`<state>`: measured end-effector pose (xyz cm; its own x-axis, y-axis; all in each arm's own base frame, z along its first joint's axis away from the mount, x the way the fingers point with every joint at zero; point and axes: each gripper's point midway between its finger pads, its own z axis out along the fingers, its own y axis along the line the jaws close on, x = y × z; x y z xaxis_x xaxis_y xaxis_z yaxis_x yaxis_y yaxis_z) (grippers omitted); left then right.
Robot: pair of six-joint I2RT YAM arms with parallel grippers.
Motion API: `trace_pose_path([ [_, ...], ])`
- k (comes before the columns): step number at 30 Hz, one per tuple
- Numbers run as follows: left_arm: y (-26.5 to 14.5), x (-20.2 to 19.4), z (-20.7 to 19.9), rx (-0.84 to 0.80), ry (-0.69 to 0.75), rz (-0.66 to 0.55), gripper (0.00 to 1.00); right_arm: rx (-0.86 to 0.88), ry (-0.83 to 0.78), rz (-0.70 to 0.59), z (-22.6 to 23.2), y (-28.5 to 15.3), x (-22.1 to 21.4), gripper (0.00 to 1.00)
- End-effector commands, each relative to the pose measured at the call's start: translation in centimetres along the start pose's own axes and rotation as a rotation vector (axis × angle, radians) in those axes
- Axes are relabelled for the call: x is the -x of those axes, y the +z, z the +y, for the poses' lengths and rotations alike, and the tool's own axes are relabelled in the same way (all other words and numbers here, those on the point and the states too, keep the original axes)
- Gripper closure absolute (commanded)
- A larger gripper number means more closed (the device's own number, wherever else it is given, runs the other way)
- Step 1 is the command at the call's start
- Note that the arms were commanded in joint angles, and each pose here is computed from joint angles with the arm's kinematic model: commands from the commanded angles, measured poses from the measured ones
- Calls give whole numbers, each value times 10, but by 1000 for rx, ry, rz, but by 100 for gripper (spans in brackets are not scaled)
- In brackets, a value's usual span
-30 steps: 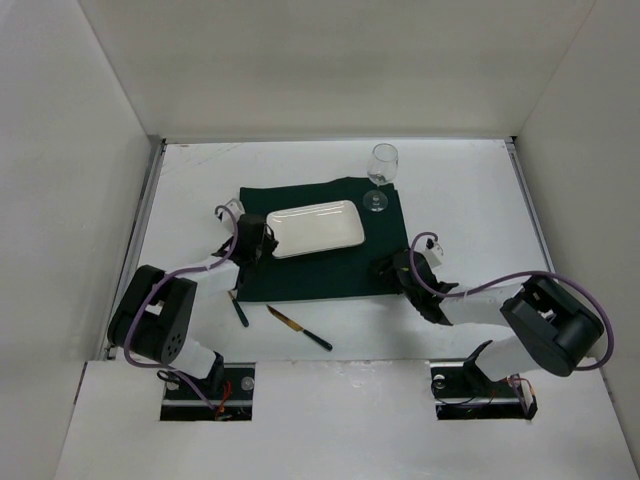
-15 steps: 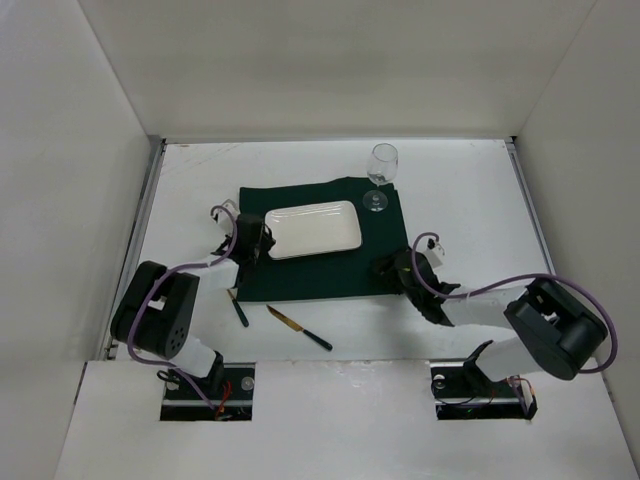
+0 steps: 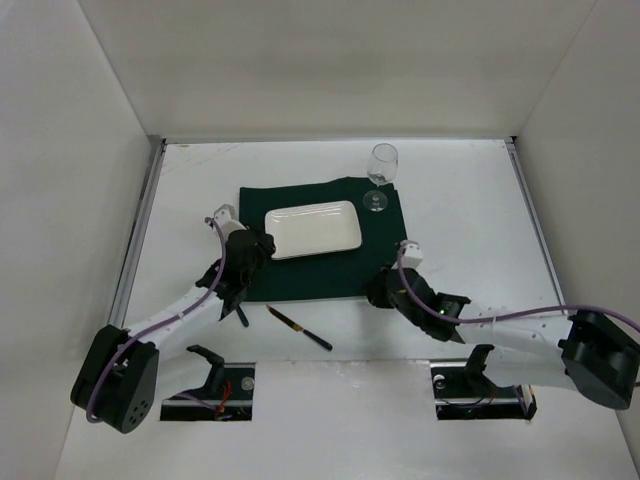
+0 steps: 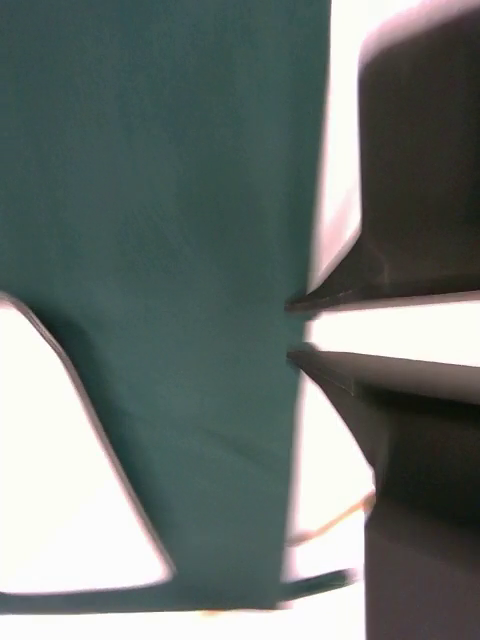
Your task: Set the dinner table for one person
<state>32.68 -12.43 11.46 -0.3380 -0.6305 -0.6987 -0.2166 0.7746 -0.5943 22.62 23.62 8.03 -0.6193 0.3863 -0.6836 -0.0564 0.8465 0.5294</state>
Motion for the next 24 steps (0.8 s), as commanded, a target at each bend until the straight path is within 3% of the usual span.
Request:
trace_pose_path([
  [1, -8, -12, 14, 25, 78, 22, 85, 201, -279, 112, 50, -14, -21, 88],
  [4, -12, -10, 17, 19, 56, 13, 91, 336, -414, 226, 85, -22, -54, 89],
  [11, -27, -6, 32, 26, 51, -5, 90, 371, -632, 273, 119, -11, -93, 56],
  [17, -44, -7, 76, 148, 46, 8, 82, 347, -752, 355, 110, -3, -120, 54],
  [24, -42, 1, 78, 144, 15, -25, 74, 352, -795, 434, 107, -4, -135, 55],
])
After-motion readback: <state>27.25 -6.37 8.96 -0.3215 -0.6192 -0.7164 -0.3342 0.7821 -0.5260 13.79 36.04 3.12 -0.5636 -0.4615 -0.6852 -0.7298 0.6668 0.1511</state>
